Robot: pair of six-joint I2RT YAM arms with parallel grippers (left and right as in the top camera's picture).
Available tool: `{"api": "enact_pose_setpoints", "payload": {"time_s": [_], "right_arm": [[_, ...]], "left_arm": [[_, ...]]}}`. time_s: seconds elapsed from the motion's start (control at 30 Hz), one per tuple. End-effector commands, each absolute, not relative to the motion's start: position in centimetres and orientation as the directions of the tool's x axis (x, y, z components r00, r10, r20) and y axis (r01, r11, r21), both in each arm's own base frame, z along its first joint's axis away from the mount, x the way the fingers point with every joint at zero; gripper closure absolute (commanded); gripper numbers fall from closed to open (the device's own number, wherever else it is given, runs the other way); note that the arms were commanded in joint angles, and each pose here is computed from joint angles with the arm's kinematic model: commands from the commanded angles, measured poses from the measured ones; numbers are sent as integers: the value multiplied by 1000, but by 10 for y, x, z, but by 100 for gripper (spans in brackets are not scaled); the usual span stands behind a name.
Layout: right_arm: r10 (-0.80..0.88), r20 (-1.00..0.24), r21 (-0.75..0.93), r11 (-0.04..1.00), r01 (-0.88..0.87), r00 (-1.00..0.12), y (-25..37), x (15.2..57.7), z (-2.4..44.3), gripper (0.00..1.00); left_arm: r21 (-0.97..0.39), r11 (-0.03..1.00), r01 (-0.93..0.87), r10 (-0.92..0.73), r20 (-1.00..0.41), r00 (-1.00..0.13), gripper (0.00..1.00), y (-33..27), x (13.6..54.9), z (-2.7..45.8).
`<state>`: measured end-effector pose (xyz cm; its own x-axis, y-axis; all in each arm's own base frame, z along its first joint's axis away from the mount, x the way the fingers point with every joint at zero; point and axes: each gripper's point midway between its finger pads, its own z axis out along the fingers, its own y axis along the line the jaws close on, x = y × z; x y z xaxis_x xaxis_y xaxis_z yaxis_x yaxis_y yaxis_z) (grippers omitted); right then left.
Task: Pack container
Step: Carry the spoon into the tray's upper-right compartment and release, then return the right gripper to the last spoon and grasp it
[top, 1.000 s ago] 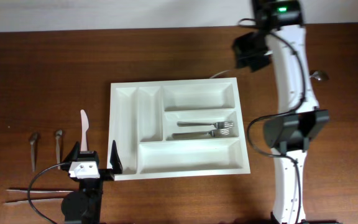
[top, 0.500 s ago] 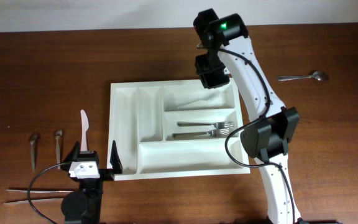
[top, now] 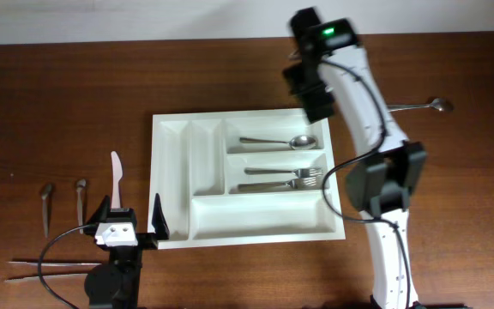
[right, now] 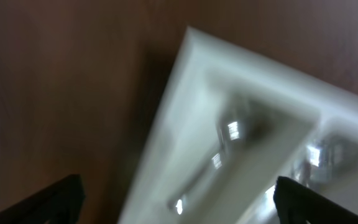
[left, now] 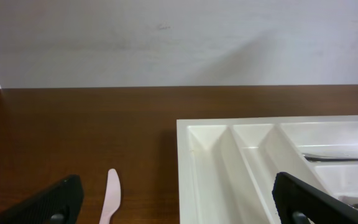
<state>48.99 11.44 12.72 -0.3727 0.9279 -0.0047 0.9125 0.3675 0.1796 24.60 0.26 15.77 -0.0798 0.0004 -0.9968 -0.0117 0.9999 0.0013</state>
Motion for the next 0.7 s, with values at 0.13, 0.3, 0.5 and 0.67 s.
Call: {"api": "enact_pose_setpoints", "payload": {"time_s": [0.13, 0.3, 0.5, 0.67], "right_arm": [[849, -31, 384, 498, 778, -528, -30, 537, 147, 0], [793, 14, 562, 498, 661, -610, -99, 538, 152, 1], [833, 12, 554, 455, 697, -553, -162, 515, 150, 1], [927, -6, 313, 357, 880, -375, -201, 477, 127, 0]], "left_arm": [[16, 1000, -6, 15, -997, -79, 1, 2, 246, 156], [16, 1000, -6, 15, -997, -79, 1, 2, 246, 156], [16, 1000, -6, 15, -997, -79, 1, 2, 246, 156], [16, 1000, -6, 15, -997, -79, 1, 2, 246, 156]]}}
